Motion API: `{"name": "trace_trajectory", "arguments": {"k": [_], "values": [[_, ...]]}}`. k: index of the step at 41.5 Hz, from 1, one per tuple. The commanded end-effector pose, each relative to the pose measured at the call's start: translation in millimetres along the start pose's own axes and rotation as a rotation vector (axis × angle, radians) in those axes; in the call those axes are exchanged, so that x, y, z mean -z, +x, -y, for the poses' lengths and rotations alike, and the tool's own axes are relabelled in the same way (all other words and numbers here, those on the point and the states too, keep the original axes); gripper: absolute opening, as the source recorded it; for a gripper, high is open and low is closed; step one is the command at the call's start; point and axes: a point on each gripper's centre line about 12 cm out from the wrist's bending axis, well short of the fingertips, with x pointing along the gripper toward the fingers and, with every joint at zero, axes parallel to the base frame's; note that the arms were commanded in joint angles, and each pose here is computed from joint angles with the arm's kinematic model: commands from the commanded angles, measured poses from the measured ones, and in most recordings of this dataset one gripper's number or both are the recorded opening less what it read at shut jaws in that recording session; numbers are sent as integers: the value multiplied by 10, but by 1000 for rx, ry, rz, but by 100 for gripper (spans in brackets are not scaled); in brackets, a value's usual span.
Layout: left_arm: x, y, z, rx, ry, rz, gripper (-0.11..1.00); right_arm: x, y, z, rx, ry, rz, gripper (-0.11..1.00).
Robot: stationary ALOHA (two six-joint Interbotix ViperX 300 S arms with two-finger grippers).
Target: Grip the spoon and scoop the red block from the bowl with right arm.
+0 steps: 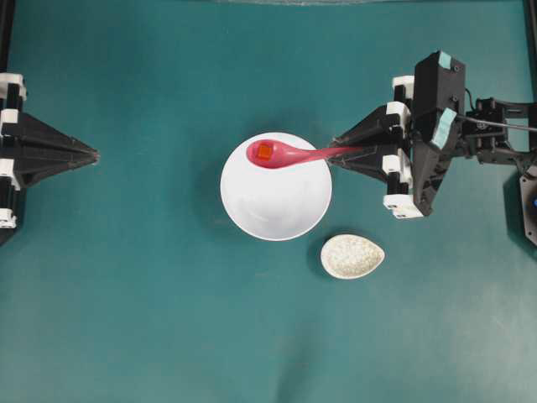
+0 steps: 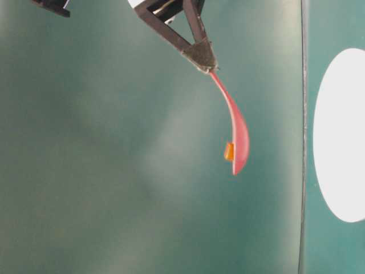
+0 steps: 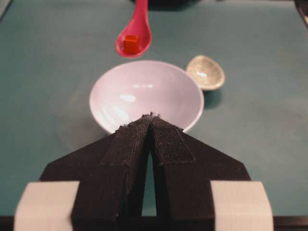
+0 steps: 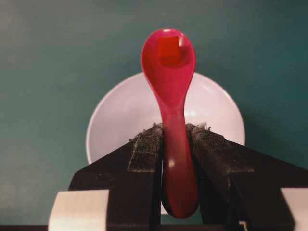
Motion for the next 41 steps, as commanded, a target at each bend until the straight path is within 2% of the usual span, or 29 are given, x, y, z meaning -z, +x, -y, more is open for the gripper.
{"name": "trace_trajectory", "arguments": {"k": [1, 41], "values": [[-91, 1, -2, -1, 0, 20, 0, -135, -38, -27, -8, -2, 42, 24], [-46, 28, 32, 16, 8, -6, 0, -118, -45, -22, -6, -9, 29, 24]]}}
